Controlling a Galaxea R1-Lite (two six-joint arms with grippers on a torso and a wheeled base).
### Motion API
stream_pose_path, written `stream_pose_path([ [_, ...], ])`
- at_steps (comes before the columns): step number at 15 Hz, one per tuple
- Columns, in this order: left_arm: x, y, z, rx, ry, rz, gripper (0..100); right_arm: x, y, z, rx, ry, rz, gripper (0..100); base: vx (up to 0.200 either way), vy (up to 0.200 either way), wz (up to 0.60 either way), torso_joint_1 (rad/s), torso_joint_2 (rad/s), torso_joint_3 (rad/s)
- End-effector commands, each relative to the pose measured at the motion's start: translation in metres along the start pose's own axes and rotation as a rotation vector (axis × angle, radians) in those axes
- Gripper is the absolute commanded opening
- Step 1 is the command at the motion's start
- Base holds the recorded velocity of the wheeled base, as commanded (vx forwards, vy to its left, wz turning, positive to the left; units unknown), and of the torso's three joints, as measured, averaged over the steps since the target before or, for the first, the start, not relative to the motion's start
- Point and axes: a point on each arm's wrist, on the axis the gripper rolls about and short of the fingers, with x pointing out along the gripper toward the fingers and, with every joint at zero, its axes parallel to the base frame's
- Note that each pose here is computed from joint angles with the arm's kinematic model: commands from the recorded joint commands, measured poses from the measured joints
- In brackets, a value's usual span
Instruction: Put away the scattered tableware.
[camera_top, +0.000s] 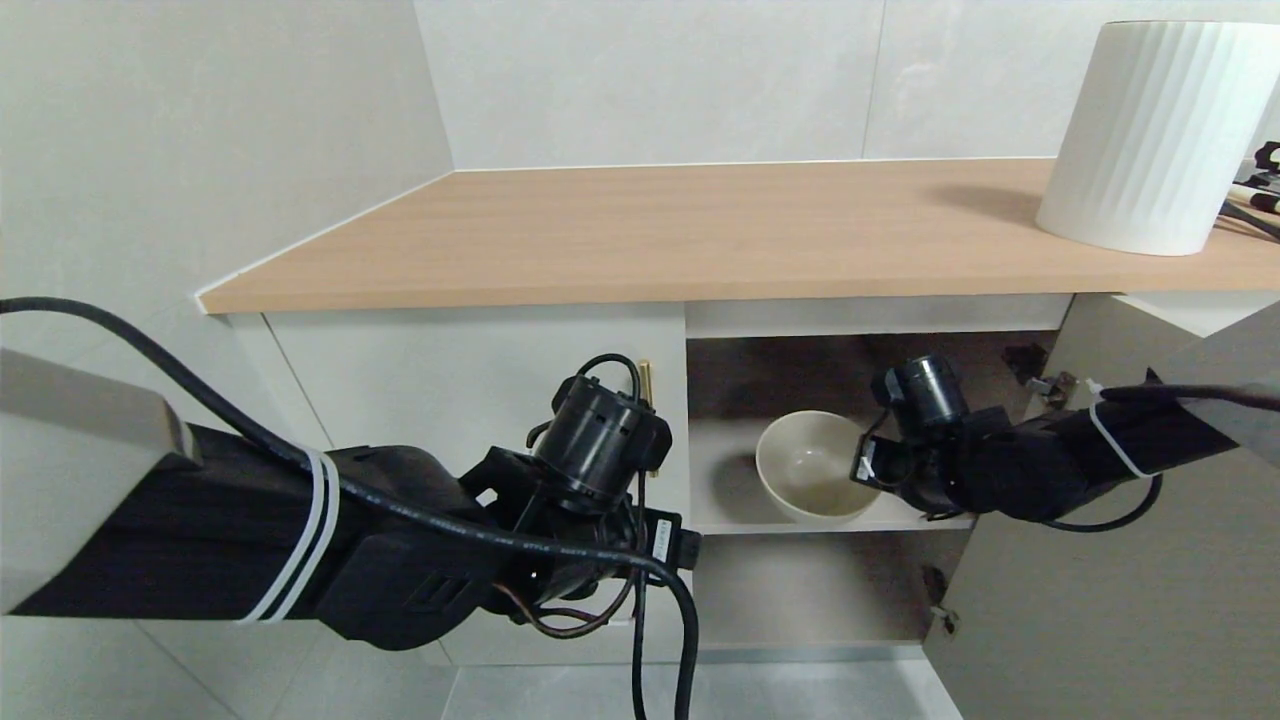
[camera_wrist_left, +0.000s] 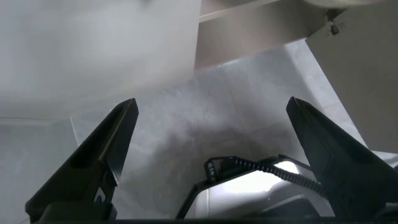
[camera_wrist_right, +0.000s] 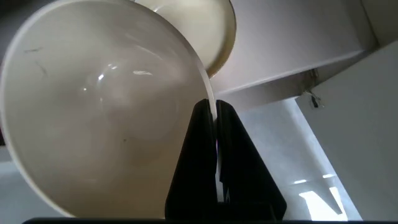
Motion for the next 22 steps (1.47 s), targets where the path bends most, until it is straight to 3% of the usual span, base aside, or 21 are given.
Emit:
stream_pose_path([
  [1, -0.001, 0.0, 0.001, -0.002, -0.004, -0.001, 100, 0.016, 0.001, 0.004, 0.016, -0.009, -0.009, 0, 0.0, 0.0, 0.0, 0.0, 0.0, 0.0],
  [8, 0.002, 0.0, -0.001, -0.001, 0.003, 0.003, 100, 0.061, -0.008, 0.011, 0.054, -0.03, -0.069, 0, 0.0, 0.0, 0.0, 0.0, 0.0, 0.0],
  [22, 0.004, 0.002, -0.001, -0.004, 0.007, 0.009, 100, 0.086, -0.008, 0.013, 0.069, -0.051, -0.087, 0, 0.0, 0.0, 0.0, 0.0, 0.0, 0.0],
])
